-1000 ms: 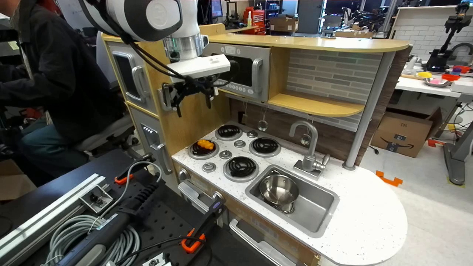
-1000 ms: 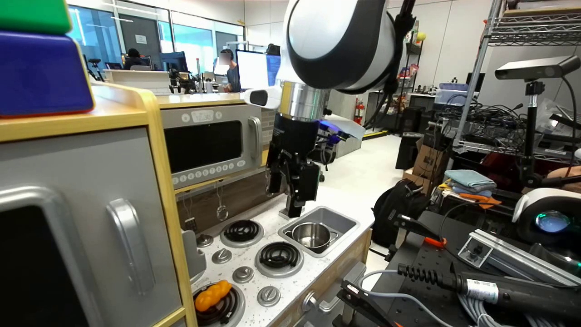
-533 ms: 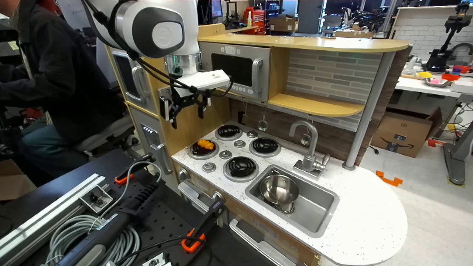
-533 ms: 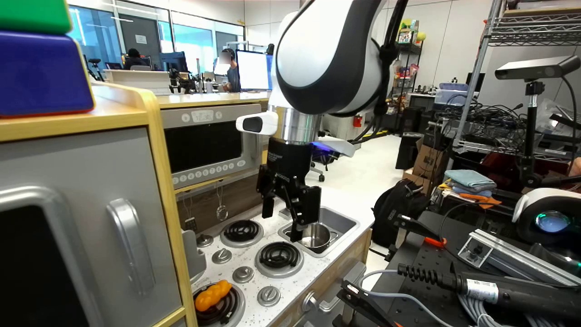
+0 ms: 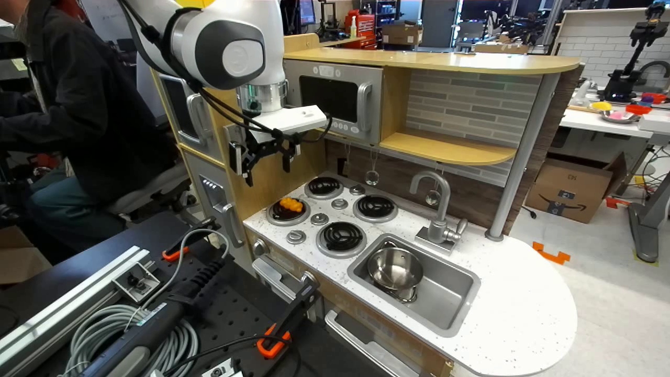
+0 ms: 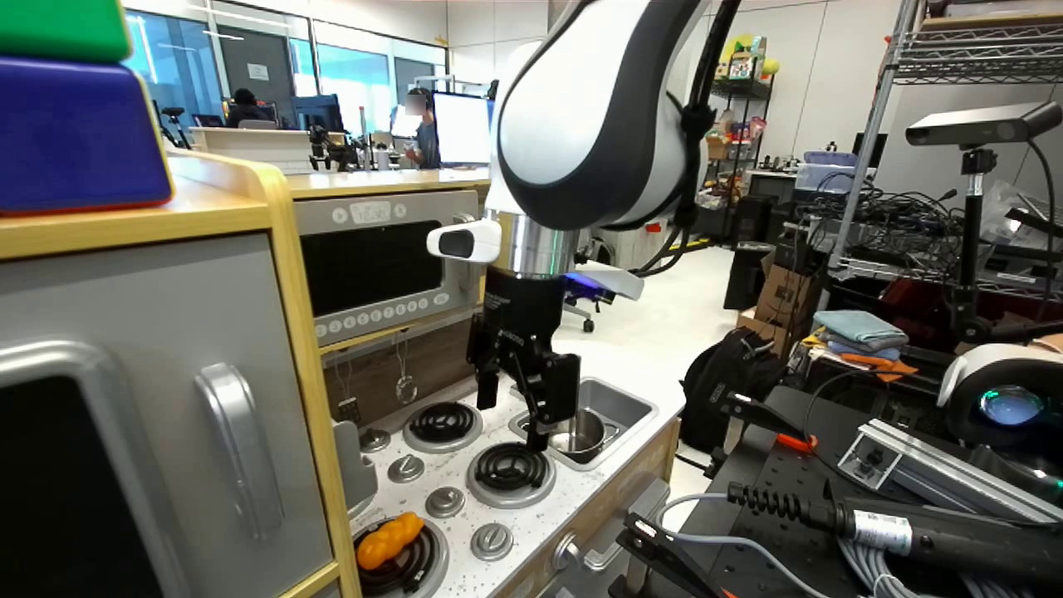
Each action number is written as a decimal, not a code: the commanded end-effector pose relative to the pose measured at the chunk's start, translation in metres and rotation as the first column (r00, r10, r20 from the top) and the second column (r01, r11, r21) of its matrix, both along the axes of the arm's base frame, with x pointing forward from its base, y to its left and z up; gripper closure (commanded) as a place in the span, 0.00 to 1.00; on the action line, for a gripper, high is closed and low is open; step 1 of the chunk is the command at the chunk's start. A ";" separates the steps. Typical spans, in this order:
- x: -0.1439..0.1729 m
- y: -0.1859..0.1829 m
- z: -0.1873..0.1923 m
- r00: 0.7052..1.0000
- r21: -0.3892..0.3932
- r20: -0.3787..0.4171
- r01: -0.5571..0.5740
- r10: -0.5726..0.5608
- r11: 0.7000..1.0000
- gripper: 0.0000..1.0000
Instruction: Put the carrot plush toy inside the pot in the sink
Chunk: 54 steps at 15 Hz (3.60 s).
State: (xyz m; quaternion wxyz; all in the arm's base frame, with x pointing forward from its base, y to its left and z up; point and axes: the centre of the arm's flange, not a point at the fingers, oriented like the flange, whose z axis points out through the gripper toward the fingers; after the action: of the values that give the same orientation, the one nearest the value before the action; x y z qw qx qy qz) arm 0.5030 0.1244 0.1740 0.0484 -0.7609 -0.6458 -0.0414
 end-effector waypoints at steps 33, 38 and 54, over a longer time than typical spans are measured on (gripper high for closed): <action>0.140 0.080 -0.186 0.981 -0.046 -0.140 0.132 -0.137 0.990 0.26; 0.145 0.076 -0.182 0.985 -0.055 -0.113 0.126 -0.132 0.990 0.64; 0.091 -0.090 -0.111 0.947 -0.129 -0.119 0.283 -0.298 0.950 0.81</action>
State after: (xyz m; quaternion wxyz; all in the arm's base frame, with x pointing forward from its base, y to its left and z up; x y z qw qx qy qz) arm 0.6183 0.0759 0.0426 0.0634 -0.8341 -0.5467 0.0354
